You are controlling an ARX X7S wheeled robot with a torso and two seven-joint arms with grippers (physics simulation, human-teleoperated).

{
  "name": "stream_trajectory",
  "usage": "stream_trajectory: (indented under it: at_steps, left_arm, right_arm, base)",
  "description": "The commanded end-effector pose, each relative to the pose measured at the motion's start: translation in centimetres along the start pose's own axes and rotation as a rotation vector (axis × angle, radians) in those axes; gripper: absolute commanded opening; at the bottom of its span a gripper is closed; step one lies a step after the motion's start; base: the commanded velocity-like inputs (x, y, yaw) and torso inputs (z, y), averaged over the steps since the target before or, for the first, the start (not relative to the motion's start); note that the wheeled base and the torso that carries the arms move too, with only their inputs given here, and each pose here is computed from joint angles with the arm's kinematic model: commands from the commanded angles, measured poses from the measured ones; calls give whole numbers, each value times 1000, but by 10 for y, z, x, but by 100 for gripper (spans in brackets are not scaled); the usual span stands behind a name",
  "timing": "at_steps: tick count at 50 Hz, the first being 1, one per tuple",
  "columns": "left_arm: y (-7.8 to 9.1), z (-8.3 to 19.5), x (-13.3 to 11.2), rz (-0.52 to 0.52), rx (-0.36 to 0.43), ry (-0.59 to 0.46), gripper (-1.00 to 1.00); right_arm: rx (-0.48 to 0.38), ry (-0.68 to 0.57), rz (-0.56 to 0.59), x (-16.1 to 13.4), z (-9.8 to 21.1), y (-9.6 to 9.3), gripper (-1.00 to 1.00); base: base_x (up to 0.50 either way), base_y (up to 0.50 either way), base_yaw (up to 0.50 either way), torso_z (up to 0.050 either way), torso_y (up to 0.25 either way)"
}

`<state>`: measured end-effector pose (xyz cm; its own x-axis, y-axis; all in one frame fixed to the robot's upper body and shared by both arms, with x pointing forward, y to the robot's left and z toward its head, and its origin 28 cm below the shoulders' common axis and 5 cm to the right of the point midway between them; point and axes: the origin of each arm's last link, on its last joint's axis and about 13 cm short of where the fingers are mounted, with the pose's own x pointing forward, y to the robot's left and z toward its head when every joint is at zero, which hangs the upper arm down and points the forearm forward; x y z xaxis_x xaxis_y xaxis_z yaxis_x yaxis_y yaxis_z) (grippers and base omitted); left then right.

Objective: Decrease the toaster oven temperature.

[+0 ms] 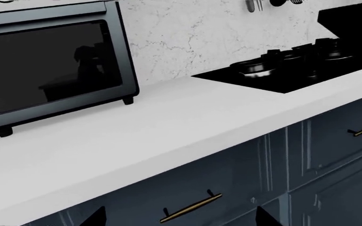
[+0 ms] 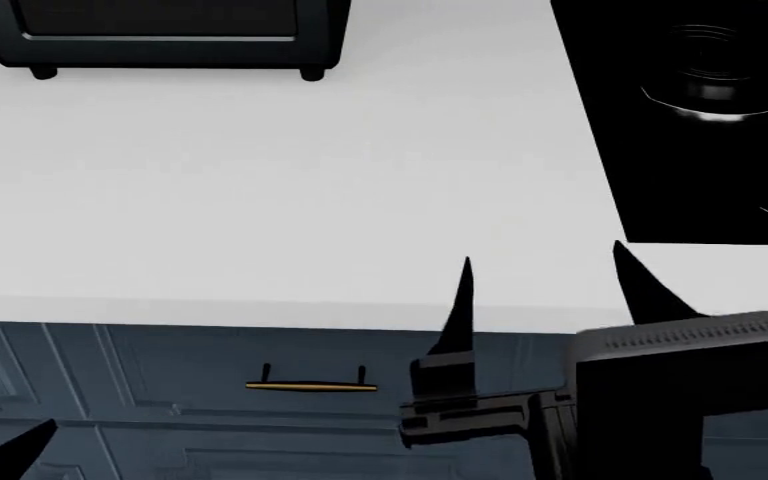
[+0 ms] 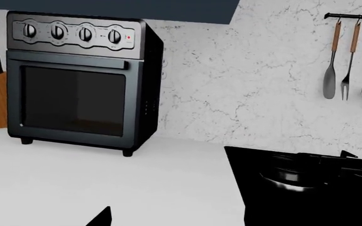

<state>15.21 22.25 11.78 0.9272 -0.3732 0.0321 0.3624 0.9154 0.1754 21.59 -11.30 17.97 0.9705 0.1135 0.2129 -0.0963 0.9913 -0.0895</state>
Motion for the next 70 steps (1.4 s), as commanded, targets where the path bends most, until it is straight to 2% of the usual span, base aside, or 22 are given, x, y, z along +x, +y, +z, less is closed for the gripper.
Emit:
stream_trajectory:
  at_steps: [1, 11, 14, 18, 35, 38, 63, 70]
  left_arm:
    - [0, 7, -13, -70, -28, 38, 100]
    - [1, 7, -11, -78, -33, 44, 100]
    - [1, 7, -11, -87, -66, 52, 100]
    - [2, 7, -10, -94, -69, 54, 100]
    - [2, 6, -9, -97, -64, 48, 100]
    - [3, 1, -7, -99, -69, 51, 100]
    - [2, -1, -11, -94, -66, 47, 100]
    - [3, -2, -9, -95, -63, 49, 100]
  right_arm:
    - [40, -34, 35, 15, 41, -3, 100]
    - [121, -32, 42, 21, 57, -1, 100]
    - [130, -33, 45, 21, 58, -1, 100]
    - [145, -37, 55, 19, 58, 1, 100]
    - [142, -42, 79, 15, 55, 4, 100]
    - [118, -51, 90, 14, 57, 6, 100]
    - [137, -63, 89, 9, 59, 6, 100]
    - [168, -80, 96, 8, 59, 5, 100]
  base:
    - [0, 0, 0, 0, 0]
    - [0, 0, 0, 0, 0]
    - [0, 0, 0, 0, 0]
    - [0, 0, 0, 0, 0]
    - [22, 404, 0, 0, 0]
    - [173, 497, 0, 0, 0]
    - [199, 496, 0, 0, 0]
    - [291, 56, 0, 0, 0]
